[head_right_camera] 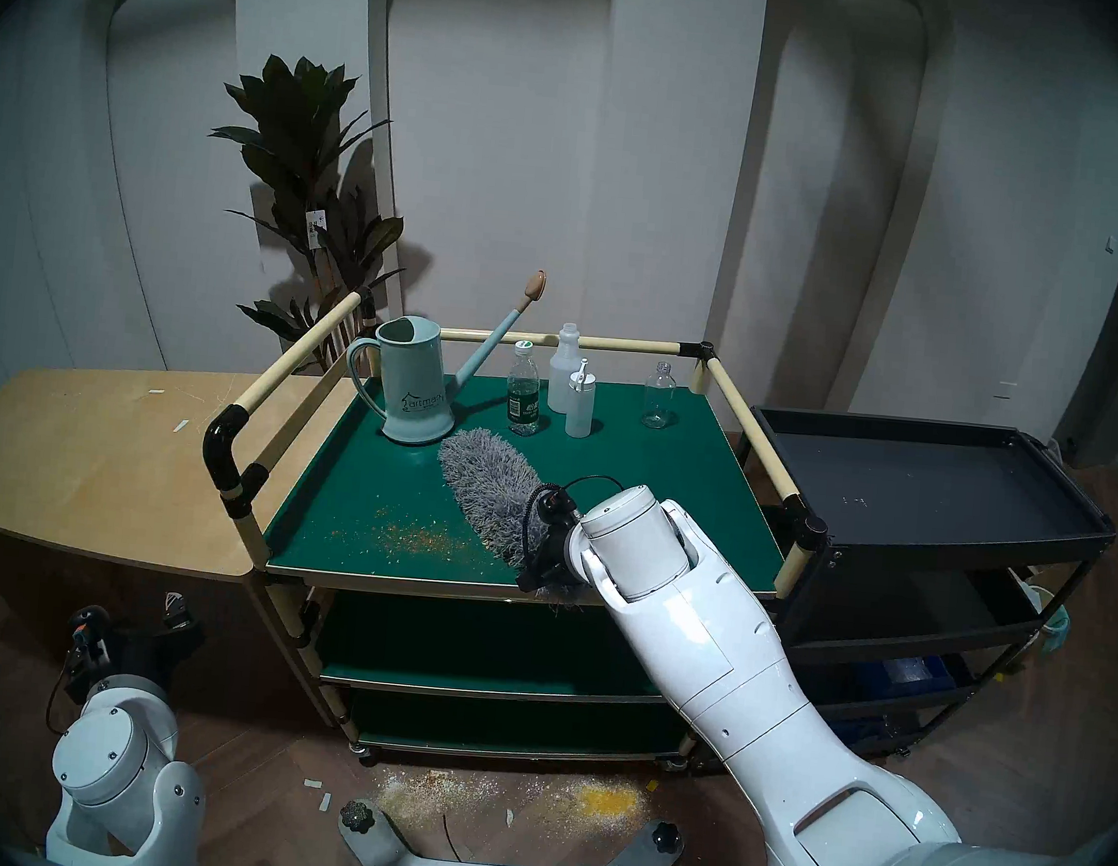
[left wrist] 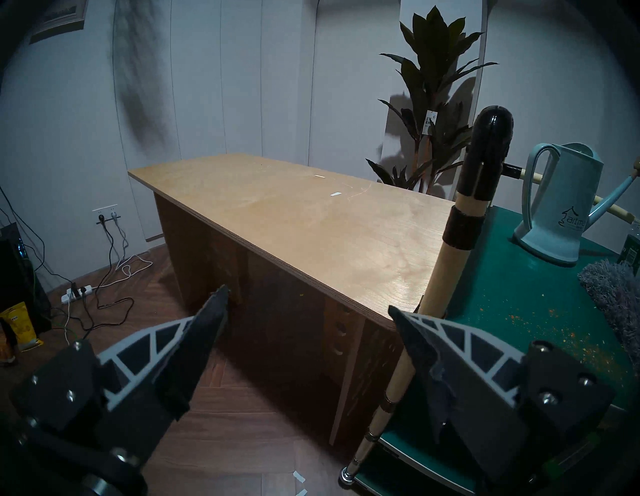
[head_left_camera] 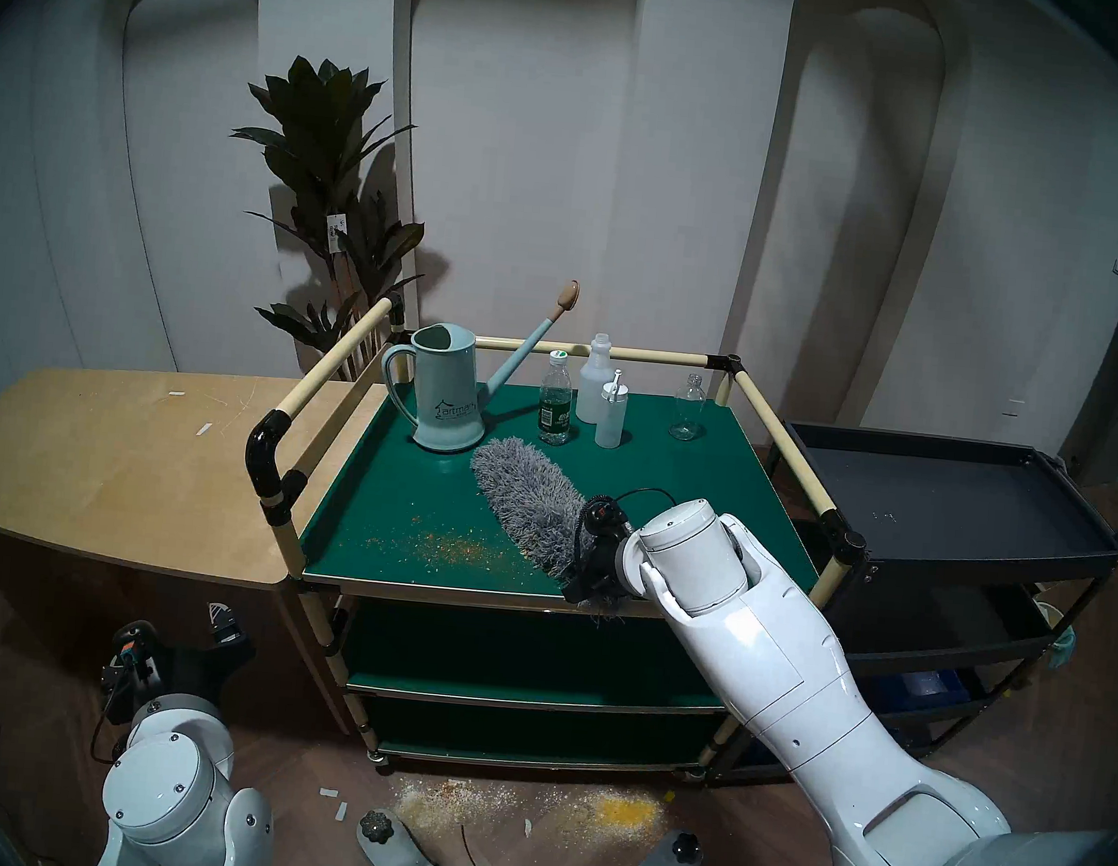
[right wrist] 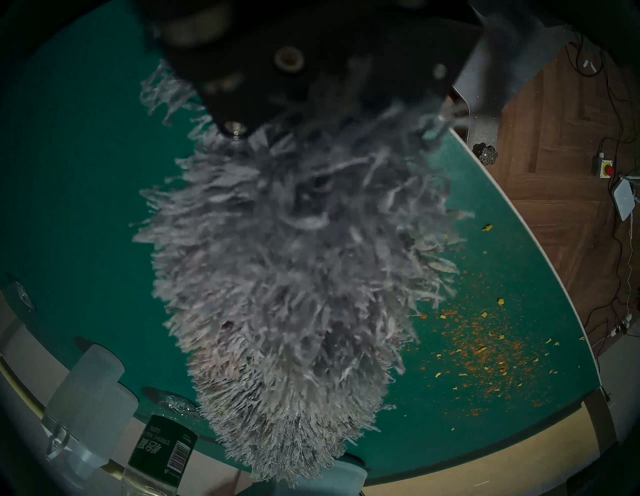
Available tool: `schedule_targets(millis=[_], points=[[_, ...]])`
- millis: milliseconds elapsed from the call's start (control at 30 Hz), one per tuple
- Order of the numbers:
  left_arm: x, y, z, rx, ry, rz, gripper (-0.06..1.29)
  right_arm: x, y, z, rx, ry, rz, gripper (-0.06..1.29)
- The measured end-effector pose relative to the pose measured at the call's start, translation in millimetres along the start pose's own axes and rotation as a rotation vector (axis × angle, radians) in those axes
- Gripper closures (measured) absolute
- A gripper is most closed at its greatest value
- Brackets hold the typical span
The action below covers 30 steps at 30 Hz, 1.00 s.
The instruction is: Dust the shelf with the duster
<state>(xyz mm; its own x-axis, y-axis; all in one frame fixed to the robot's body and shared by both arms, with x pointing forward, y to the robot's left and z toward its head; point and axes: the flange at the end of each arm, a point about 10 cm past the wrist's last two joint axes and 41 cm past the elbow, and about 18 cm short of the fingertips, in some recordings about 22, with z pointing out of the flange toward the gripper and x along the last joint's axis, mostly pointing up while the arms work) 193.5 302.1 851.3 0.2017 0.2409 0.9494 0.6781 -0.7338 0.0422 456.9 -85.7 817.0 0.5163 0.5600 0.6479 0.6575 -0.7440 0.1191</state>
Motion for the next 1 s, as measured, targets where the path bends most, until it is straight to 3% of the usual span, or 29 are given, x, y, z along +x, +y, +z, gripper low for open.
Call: schedule_targets(millis=[1000], points=[[-7.5,-20.7,-12.4,0.111,0.018,-0.057,-0.04,22.3,-46,10.3,0.112,0.005,-0.170,1.25]])
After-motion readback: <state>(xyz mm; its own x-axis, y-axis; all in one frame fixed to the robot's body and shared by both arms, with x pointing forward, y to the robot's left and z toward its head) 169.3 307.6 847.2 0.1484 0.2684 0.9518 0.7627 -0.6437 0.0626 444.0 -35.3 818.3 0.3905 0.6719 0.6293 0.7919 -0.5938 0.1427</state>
